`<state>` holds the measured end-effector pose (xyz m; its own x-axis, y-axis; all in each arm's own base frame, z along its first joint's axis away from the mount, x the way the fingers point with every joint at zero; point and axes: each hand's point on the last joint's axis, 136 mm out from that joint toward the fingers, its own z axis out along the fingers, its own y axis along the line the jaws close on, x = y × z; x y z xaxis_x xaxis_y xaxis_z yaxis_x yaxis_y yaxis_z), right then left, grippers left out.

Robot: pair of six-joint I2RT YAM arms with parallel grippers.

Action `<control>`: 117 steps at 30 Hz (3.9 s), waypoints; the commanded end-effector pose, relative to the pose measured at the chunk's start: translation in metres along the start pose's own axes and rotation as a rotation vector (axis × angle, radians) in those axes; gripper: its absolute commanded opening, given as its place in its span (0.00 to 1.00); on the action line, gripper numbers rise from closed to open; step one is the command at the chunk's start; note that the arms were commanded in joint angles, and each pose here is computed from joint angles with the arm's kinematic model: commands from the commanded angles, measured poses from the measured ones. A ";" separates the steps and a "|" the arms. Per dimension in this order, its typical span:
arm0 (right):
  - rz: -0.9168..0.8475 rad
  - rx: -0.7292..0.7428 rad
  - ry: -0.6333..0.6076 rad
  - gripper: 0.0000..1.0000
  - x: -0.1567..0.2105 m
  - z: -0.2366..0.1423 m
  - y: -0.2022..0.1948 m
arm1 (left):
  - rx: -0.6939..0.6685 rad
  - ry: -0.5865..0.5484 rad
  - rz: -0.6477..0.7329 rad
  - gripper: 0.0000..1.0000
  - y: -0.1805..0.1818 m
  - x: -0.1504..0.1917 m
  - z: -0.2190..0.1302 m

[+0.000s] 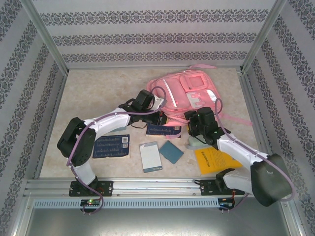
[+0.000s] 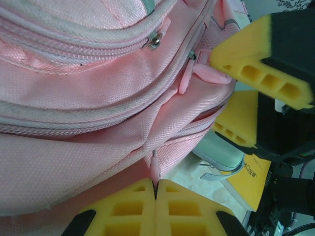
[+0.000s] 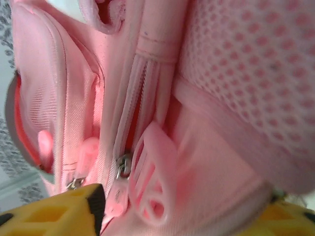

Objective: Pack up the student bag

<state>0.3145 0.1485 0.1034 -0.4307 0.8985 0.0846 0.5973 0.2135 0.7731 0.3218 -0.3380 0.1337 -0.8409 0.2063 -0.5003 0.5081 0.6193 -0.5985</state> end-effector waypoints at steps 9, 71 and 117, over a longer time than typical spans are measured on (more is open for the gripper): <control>-0.212 -0.117 -0.073 0.00 -0.006 -0.010 0.047 | 0.029 0.028 -0.010 0.07 -0.013 -0.002 0.002; -0.564 -0.096 0.107 0.00 -0.047 -0.023 0.099 | -0.388 0.015 -0.123 0.00 0.094 -0.006 -0.080; -0.211 0.042 0.186 0.48 0.076 0.034 0.068 | -0.193 -0.026 -0.003 0.00 -0.006 0.010 -0.080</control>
<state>0.3340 0.2417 0.1425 -0.7014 0.7118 0.0364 0.5041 0.4593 0.7314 0.2983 -0.2672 0.1481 -0.8749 0.1795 -0.4497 0.3956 0.8006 -0.4500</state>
